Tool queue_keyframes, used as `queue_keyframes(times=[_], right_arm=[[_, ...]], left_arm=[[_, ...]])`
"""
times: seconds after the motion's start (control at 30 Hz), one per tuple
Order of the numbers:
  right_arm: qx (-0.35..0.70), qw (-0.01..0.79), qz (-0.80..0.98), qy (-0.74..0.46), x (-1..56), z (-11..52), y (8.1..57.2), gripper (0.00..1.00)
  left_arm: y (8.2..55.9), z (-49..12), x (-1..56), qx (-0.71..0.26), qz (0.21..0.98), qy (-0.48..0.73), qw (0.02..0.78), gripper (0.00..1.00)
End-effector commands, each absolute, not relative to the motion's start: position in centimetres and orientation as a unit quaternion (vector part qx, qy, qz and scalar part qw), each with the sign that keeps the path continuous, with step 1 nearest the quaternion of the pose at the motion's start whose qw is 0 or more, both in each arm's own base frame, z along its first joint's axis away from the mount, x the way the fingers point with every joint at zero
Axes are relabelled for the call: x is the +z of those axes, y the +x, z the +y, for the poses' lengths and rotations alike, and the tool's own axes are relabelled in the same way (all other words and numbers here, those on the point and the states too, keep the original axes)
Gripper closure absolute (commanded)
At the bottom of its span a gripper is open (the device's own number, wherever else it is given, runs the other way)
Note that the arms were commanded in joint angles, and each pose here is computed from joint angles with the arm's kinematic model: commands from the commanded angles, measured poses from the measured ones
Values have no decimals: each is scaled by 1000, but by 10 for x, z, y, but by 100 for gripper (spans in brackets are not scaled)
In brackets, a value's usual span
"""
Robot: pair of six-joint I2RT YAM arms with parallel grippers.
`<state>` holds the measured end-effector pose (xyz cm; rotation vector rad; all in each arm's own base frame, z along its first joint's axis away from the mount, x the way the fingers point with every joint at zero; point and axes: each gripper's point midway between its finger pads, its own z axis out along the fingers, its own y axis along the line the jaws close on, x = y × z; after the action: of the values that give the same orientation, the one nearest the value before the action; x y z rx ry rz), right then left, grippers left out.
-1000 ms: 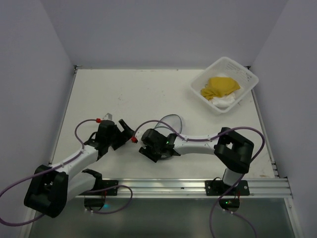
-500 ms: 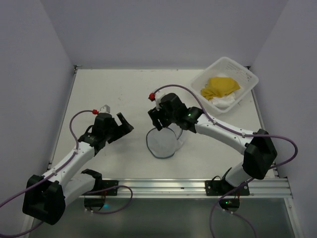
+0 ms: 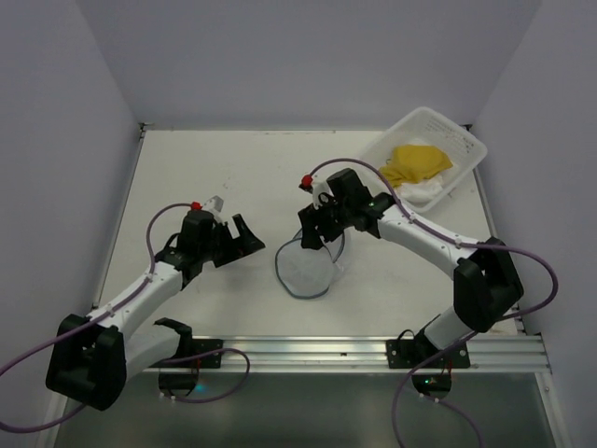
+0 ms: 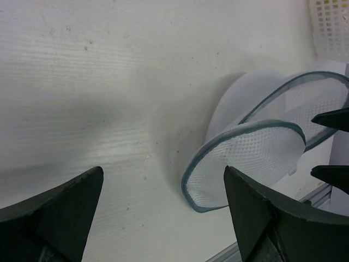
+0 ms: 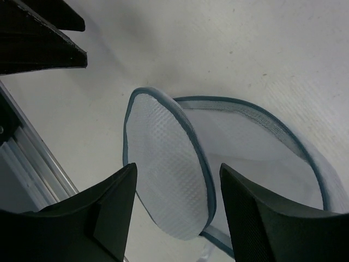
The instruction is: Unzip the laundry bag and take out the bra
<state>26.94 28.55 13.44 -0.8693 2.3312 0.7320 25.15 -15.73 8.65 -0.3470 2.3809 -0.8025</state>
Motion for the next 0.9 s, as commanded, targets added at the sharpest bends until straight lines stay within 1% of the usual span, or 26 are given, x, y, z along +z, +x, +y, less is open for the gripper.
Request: queue_keyframes(times=[0.0, 0.17, 0.23, 0.27, 0.3, 0.37, 0.4, 0.5, 0.67, 0.87], right_arm=[[307, 238, 857, -340, 126, 294, 268, 36], [302, 221, 862, -342, 109, 295, 277, 39], [304, 217, 861, -345, 107, 298, 279, 45], [309, 216, 859, -346, 108, 300, 278, 50], [316, 218, 855, -348, 114, 301, 278, 61], [326, 225, 849, -349, 124, 303, 276, 75], [331, 230, 846, -350, 131, 304, 275, 87], [340, 249, 839, -344, 152, 304, 274, 100], [370, 274, 832, -311, 183, 294, 273, 100], [405, 314, 820, -255, 201, 277, 277, 100]], left_arm=[[256, -167, 93, -328, 889, -97, 306, 6], [255, -169, 90, -331, 890, -91, 301, 7], [254, -169, 88, -331, 891, -90, 298, 7], [254, -169, 87, -330, 891, -89, 297, 7], [253, -169, 87, -330, 892, -89, 297, 7], [253, -169, 87, -331, 892, -87, 296, 8], [254, -169, 87, -331, 892, -87, 296, 8], [254, -171, 87, -336, 891, -84, 295, 8], [256, -175, 88, -344, 889, -81, 292, 8], [258, -178, 89, -350, 887, -79, 290, 8]])
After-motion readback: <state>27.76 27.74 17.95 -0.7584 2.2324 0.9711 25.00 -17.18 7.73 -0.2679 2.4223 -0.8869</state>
